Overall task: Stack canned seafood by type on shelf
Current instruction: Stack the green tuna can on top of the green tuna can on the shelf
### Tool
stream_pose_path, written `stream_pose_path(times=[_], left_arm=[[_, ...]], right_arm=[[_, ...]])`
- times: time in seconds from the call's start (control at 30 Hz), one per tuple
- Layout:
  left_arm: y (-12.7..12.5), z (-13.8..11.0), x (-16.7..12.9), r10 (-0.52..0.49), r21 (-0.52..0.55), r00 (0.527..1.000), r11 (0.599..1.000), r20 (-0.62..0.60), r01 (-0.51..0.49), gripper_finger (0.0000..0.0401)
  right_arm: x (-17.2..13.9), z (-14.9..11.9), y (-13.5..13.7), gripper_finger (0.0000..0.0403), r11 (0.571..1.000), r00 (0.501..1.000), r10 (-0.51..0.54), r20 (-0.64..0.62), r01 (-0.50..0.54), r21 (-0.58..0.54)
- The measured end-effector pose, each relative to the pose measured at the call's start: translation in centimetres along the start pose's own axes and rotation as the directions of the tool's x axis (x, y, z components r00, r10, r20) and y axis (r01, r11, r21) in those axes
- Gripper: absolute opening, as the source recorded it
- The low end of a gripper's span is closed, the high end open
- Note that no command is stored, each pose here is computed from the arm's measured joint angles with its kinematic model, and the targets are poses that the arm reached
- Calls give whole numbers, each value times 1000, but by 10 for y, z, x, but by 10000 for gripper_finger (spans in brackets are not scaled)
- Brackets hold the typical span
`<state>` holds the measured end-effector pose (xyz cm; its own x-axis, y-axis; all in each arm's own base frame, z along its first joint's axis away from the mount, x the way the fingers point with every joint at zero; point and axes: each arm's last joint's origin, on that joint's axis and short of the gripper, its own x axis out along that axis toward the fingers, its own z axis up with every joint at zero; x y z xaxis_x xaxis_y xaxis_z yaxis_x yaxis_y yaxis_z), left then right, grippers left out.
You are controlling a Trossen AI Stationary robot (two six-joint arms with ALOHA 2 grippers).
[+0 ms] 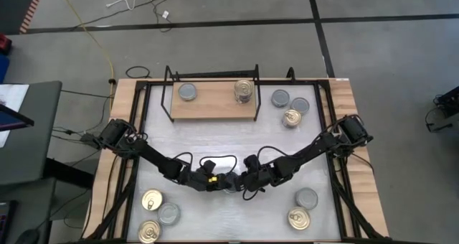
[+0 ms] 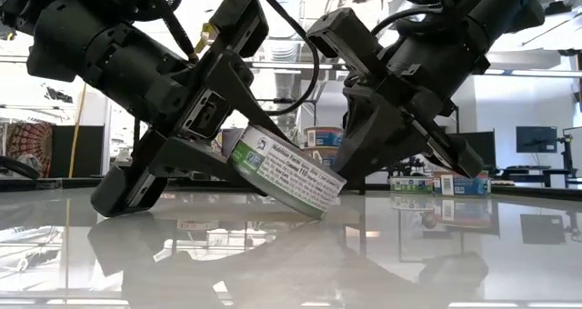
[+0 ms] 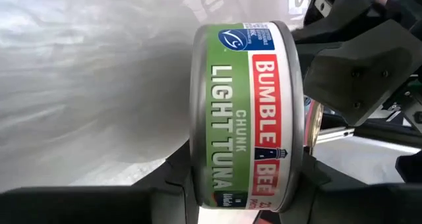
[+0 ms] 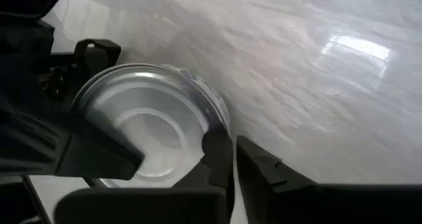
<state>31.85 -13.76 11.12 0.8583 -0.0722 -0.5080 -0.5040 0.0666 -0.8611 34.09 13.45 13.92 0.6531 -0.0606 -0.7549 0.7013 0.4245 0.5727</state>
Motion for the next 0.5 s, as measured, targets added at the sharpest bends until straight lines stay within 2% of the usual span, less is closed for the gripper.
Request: stream_pose_path(times=[0.17,0.37,0.5], left_arm=[[-1,3,1,0,36,1000,999,-15,1,128],[-7,9,2,-41,63,999,997,-17,42,128],[-13,14,-4,-38,126,999,991,1,38,128]], right_arm=[[-11,7,1,86,998,1000,-10,-10,9,-62],[-44,20,-5,136,985,992,-128,-12,125,-117],[-67,24,-11,162,964,979,-201,-22,194,-183]])
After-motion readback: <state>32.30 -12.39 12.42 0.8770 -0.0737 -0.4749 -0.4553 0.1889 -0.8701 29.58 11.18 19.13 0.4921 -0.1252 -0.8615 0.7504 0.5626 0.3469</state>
